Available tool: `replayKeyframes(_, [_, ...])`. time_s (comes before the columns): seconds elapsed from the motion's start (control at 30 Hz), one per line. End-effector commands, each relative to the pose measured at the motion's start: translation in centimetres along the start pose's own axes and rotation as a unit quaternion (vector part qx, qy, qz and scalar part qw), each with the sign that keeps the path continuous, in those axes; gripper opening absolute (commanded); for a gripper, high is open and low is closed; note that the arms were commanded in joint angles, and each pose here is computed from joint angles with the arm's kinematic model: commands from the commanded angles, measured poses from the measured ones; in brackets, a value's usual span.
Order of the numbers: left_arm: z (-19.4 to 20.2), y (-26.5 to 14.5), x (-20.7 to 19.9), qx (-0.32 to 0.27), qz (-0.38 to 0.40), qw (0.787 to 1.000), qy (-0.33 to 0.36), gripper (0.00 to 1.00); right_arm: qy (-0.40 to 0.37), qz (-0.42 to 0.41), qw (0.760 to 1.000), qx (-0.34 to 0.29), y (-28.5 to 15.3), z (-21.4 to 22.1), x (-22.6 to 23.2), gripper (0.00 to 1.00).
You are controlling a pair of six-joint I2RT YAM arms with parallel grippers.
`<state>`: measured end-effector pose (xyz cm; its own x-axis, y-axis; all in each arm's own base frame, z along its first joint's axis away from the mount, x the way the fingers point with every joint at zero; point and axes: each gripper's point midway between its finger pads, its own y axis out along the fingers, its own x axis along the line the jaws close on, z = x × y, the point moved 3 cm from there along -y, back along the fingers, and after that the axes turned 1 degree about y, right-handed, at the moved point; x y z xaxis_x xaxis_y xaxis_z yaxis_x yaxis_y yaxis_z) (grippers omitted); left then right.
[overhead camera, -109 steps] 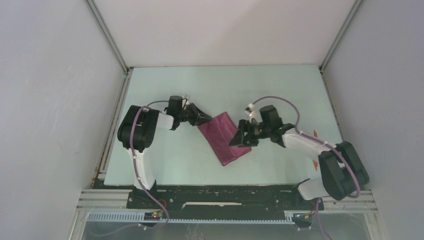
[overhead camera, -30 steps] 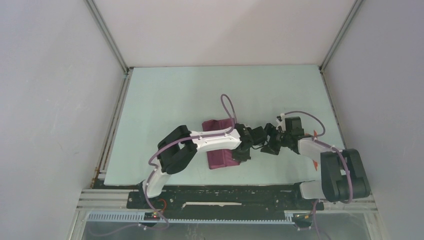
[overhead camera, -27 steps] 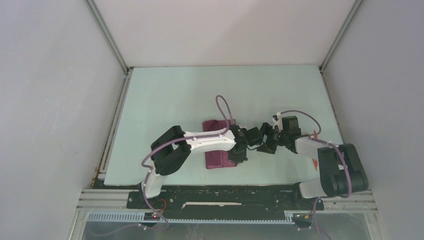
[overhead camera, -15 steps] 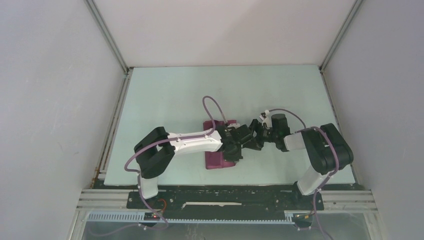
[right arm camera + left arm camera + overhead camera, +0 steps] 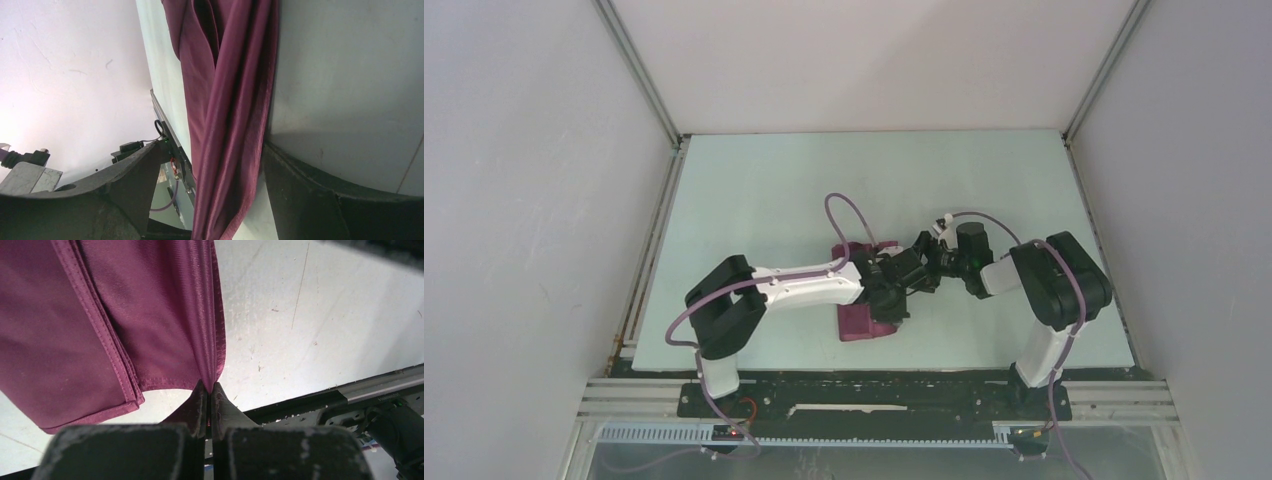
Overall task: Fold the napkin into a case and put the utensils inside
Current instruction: Pick up the 2/3-rectangle-folded napkin at the center of the board.
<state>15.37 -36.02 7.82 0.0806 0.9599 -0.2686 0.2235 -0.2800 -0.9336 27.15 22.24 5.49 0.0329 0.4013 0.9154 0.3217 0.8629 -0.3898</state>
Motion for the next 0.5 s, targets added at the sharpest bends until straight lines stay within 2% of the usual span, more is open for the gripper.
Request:
replayKeyframes(0.0, [-0.9,-2.5,-0.5,-0.018,0.033,0.999,-0.009,0.00,0.000,0.021,1.000,-0.014,0.8,-0.7,-1.2,0.82])
replayKeyframes(0.17, [-1.0,-2.8,-0.3,-0.018,0.041,0.999,-0.011,0.00,-0.004,0.030,0.999,-0.016,0.4,-0.8,-1.4,0.81])
replayKeyframes(0.33, [-1.1,-2.6,-0.8,-0.012,0.048,0.999,-0.005,0.00,0.001,0.016,0.999,-0.027,0.6,-1.2,-1.0,0.67])
replayKeyframes(0.47, [-1.0,-2.5,-0.9,-0.011,0.052,0.999,-0.004,0.00,-0.002,0.011,0.999,-0.037,0.5,-1.7,-0.7,0.49])
